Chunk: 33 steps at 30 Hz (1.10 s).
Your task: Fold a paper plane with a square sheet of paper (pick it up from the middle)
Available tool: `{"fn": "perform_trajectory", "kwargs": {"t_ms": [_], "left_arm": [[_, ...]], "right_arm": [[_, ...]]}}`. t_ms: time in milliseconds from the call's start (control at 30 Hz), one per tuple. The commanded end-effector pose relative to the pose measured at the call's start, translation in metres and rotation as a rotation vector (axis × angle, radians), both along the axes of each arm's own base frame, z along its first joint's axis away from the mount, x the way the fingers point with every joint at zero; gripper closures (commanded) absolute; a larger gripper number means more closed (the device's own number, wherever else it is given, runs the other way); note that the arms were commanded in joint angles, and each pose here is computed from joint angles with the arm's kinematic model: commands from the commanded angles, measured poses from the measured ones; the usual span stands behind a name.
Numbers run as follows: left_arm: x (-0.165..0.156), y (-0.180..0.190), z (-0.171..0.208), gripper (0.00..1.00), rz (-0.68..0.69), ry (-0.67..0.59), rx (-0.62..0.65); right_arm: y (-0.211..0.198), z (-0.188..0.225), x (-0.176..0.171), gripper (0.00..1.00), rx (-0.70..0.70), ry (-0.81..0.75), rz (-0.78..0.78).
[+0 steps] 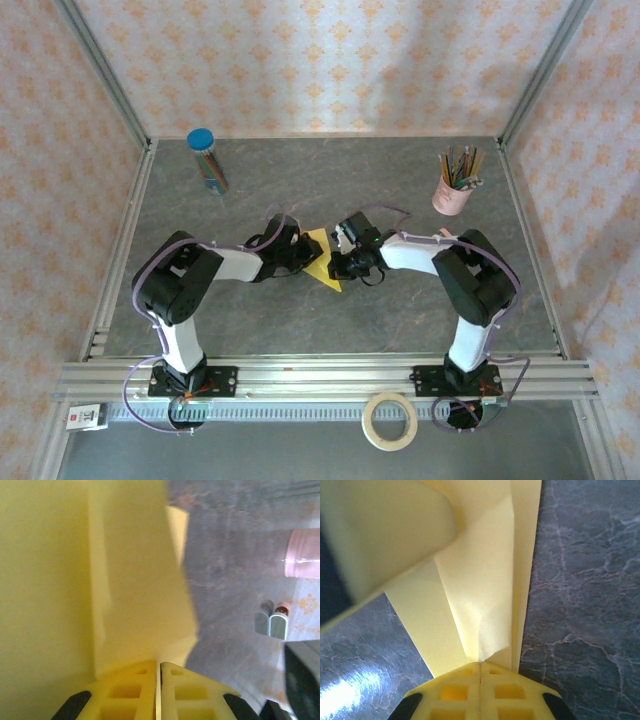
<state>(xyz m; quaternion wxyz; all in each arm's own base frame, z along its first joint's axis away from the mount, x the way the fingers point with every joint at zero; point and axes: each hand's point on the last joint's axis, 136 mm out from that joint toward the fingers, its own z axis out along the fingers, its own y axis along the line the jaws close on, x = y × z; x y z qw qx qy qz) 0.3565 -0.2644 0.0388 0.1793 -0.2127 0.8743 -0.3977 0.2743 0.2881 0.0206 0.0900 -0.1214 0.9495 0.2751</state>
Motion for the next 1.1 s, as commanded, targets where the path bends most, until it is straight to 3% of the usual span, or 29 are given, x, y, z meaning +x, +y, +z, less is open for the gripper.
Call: {"fn": "perform_trajectory", "kwargs": {"t_ms": [0,300,533,867,1067], "left_arm": [[0.002,-0.003,0.020,0.89,-0.044,-0.108,0.018],[-0.005,-0.012,-0.006,0.91,-0.107,-0.063,0.059],[-0.003,-0.002,-0.024,0.92,-0.068,-0.023,0.131],[0.017,0.038,-0.039,0.92,0.012,-0.018,0.236],[0.041,0.065,-0.039,0.92,0.073,-0.034,0.253]], "right_arm": [[-0.024,-0.026,-0.009,0.99,-0.136,0.036,-0.015],[-0.026,-0.029,-0.009,0.99,-0.151,0.049,-0.018],[-0.034,-0.039,-0.017,0.99,-0.192,0.079,-0.020],[-0.081,-0.078,-0.052,0.99,-0.364,0.159,-0.031],[-0.088,-0.083,-0.059,1.00,-0.376,0.179,-0.053]]}}
